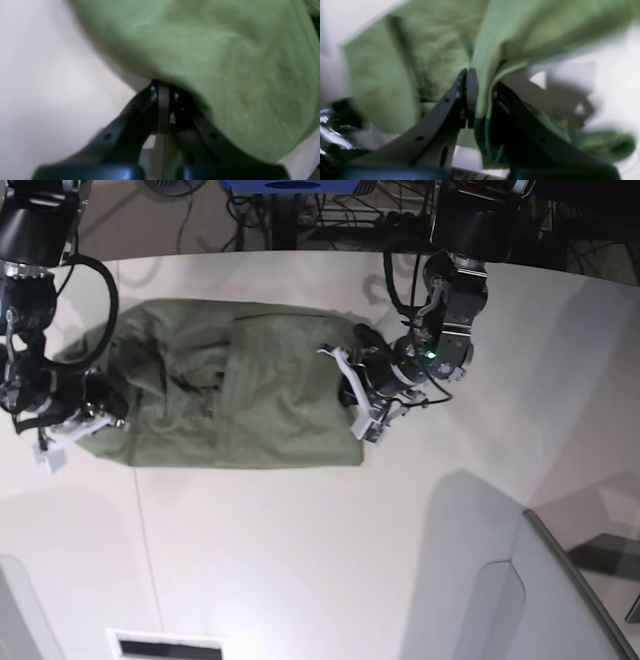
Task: Layout the t-shirt on the table in an organized manner, then fold the t-shirt properly
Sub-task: 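Grasp both ends of the shirt band with both grippers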
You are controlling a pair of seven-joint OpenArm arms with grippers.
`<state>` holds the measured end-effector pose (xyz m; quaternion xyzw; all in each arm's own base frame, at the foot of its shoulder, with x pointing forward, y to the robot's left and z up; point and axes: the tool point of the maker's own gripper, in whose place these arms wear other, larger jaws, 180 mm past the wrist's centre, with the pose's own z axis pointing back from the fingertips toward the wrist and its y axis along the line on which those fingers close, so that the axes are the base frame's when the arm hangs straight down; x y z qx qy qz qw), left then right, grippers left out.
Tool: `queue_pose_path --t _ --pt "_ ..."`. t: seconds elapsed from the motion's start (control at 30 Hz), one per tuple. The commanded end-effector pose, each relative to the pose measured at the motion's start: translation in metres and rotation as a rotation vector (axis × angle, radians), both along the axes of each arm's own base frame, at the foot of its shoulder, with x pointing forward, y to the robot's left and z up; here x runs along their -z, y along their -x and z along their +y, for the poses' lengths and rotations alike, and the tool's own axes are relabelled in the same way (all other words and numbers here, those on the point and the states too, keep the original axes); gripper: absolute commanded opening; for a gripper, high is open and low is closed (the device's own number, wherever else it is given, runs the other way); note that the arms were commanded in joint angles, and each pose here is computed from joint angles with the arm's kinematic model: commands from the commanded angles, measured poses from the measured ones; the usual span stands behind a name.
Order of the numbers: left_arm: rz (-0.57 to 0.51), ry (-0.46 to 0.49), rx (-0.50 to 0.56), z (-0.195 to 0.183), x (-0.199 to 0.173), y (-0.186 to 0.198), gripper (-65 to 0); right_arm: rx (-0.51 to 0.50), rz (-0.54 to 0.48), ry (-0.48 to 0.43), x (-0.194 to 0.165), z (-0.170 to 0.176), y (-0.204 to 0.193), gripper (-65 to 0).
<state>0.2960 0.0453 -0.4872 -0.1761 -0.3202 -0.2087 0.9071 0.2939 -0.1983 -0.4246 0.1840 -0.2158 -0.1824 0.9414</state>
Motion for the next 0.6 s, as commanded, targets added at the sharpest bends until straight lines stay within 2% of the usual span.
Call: queue_pose_path --t 0.0,0.23,0.43,0.57 --pt "-0.025 0.011 0.022 -0.009 -0.009 -0.010 -65.0 0.001 -0.036 0.011 -0.014 0.000 -0.011 -64.4" --pt "-0.054 0.020 0.040 -0.020 -0.020 -0.024 -65.0 -0.052 -0.013 -0.042 -0.025 0.058 -0.013 -64.4" --pt "-0.014 0.007 0.033 -0.015 -0.007 -0.026 -65.0 -0.126 -0.027 -0.088 -0.030 0.103 -0.013 -64.4" --pt "-0.013 0.006 0.033 -0.015 -0.007 -0.026 -65.0 -0.137 -0.010 -0.120 -0.031 0.125 -0.012 -64.4"
